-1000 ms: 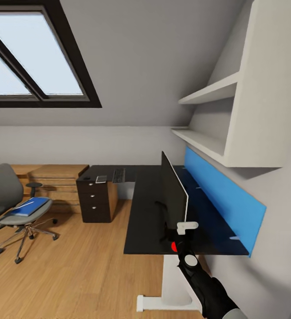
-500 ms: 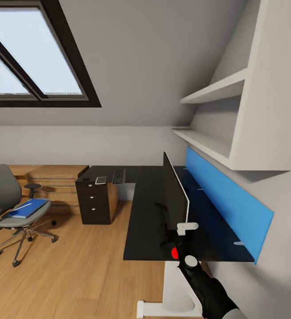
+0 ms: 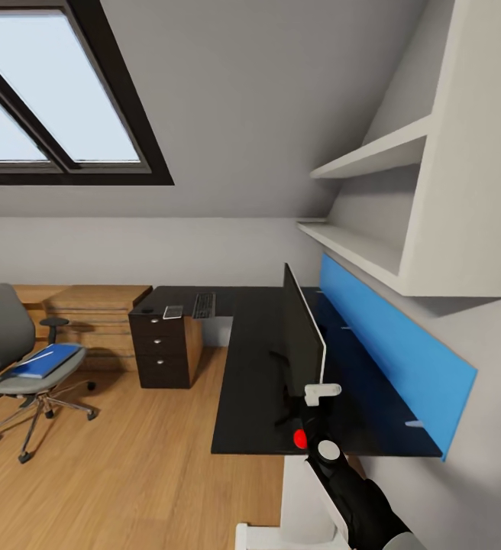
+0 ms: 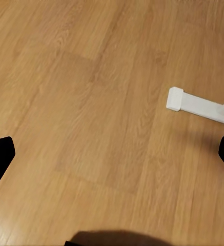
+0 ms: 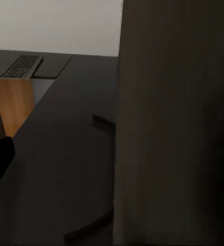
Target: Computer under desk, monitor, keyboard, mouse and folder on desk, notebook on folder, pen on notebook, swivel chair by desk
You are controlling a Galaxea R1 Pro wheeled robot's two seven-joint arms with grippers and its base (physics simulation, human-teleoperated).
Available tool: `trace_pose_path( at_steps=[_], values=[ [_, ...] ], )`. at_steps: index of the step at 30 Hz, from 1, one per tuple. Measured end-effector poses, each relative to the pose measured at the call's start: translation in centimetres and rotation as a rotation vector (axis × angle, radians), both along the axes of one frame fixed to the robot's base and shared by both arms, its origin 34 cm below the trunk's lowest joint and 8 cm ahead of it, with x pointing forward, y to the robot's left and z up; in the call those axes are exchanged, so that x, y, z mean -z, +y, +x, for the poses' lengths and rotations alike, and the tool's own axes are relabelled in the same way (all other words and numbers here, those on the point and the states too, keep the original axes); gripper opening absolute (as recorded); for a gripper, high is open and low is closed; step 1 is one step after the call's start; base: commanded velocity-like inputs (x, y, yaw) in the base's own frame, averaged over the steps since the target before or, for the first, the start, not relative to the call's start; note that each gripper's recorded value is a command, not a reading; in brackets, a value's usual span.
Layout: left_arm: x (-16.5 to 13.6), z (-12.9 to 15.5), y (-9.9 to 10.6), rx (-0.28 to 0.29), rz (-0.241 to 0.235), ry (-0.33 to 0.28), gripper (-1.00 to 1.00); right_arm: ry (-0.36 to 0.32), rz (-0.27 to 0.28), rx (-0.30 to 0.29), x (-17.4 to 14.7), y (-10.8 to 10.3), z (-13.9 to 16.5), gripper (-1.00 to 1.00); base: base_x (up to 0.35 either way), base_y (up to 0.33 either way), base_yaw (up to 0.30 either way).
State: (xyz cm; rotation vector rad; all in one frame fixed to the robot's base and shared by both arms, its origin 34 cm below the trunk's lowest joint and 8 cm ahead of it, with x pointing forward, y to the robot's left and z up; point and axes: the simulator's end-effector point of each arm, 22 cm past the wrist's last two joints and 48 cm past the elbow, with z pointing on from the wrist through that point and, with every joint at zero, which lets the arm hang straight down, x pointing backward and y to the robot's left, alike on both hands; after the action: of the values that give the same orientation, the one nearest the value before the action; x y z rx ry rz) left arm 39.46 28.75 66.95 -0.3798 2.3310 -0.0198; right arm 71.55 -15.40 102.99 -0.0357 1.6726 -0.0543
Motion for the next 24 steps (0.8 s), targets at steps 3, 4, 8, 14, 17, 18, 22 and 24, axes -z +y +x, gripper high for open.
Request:
trace_pose_path(
  at_steps=[3,4,8,14,17,18,22,24],
  values=[
    [0.0,0.0,0.01,0.0,0.0,0.0,1.0,0.0,0.0,0.0,0.01,0.01,0.0,1.0,0.031,0.0,0.0],
    [0.0,0.0,0.0,0.0,0.0,0.0,1.0,0.0,0.0,0.0,0.0,0.01,0.0,1.0,0.017,0.0,0.0],
    [0.0,0.01,0.01,0.0,0.0,0.0,1.0,0.0,0.0,0.0,0.01,0.01,0.01,1.0,0.008,0.0,0.0],
    [0.01,0.01,0.01,0.0,0.0,0.0,1.0,0.001,0.002,0.001,0.05,-0.02,0.01,1.0,0.002,-0.045,0.0],
    [0.0,0.01,0.02,0.0,0.0,0.0,1.0,0.001,0.002,0.001,0.05,-0.04,0.01,1.0,0.0,-0.052,0.0],
    [0.0,0.01,0.02,0.0,0.0,0.0,1.0,0.001,0.002,0.001,0.04,-0.03,0.01,1.0,0.0,-0.024,0.0],
    [0.0,0.01,0.01,0.0,0.0,0.0,1.0,0.001,0.002,0.001,0.05,-0.03,0.01,1.0,0.0,-0.013,0.0],
    [0.0,0.01,0.01,0.0,0.0,0.0,1.0,0.001,0.002,0.001,0.05,-0.04,0.01,1.0,0.0,-0.006,0.0]
  ],
)
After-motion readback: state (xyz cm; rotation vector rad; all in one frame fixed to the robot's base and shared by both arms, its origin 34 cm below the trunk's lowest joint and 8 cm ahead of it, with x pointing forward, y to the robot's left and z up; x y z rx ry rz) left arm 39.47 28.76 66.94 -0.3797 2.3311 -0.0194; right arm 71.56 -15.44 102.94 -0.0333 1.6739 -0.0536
